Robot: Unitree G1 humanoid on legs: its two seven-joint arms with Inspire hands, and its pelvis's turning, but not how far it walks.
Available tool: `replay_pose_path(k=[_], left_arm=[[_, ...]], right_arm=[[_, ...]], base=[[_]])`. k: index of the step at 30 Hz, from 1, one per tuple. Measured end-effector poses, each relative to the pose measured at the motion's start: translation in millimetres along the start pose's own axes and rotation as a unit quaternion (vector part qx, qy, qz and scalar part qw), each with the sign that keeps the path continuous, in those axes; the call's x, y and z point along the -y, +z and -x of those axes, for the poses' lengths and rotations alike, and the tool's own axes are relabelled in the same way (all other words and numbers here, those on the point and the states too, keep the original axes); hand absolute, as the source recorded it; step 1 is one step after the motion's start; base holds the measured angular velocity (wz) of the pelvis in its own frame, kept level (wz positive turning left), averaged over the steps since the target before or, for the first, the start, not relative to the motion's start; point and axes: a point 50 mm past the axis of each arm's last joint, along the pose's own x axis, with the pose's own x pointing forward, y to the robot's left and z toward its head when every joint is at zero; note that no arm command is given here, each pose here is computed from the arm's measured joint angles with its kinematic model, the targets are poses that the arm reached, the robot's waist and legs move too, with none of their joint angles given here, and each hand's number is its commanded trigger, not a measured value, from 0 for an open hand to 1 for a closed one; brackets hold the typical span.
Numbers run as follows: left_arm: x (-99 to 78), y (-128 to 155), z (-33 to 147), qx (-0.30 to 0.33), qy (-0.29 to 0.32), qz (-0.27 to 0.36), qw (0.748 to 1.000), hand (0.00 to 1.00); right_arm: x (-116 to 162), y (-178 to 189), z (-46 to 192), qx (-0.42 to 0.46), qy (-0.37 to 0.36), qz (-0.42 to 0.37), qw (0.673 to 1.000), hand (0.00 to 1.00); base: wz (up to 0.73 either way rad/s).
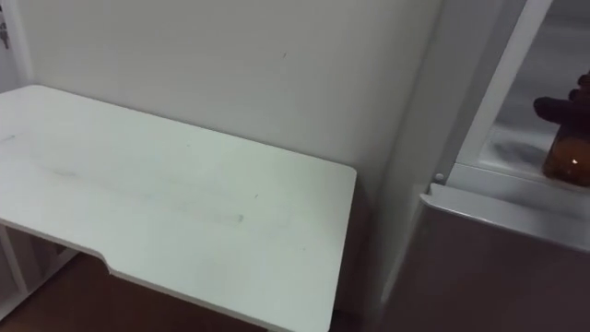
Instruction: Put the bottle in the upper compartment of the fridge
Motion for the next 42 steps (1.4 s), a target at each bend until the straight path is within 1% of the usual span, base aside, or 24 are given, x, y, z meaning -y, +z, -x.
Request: replay_pose_path(k=[9, 20, 21, 22, 26, 36, 42], left_arm=[[1.4, 0.3, 0.4, 0.002, -0.002, 0.006, 1.0, 0.0], [0.0, 11.3, 0.9, 0.027, 0.002, 0.004, 1.0, 0.0], [0.1, 11.3, 0.9, 0.027, 0.002, 0.004, 1.0, 0.0], [0.1, 11.4, 0.9, 0.026, 0.004, 0.004, 1.0, 0.0], [-1.8, 18.4, 1.1, 0.038, 0.018, 0.005, 0.999, 0.0], [-6.7, 28.5, 0.9, 0.052, 0.028, 0.003, 0.998, 0.0], [-19.4, 32.6, 1.6, 0.061, 0.043, -0.006, 0.997, 0.0]], right_arm=[[-1.8, 2.1, 0.5, 0.003, -0.006, -0.002, 1.0, 1.0], [-2.9, 1.6, 0.6, 0.005, -0.006, 0.009, 1.0, 1.0], [-3.0, 1.5, 0.6, 0.005, -0.007, 0.01, 1.0, 0.81], [-3.4, 1.4, 0.6, 0.005, -0.007, 0.012, 1.0, 0.01], [-2.6, 2.2, 0.8, 0.01, -0.02, 0.025, 0.999, 0.0], [-5.4, -3.0, 0.9, 0.005, -0.05, 0.039, 0.998, 0.0], [-5.4, -3.9, 0.9, 0.004, -0.06, 0.038, 0.997, 0.0]], base=[[-0.02], [0.01], [0.0], [-0.05], [-0.03], [0.02], [0.03]])
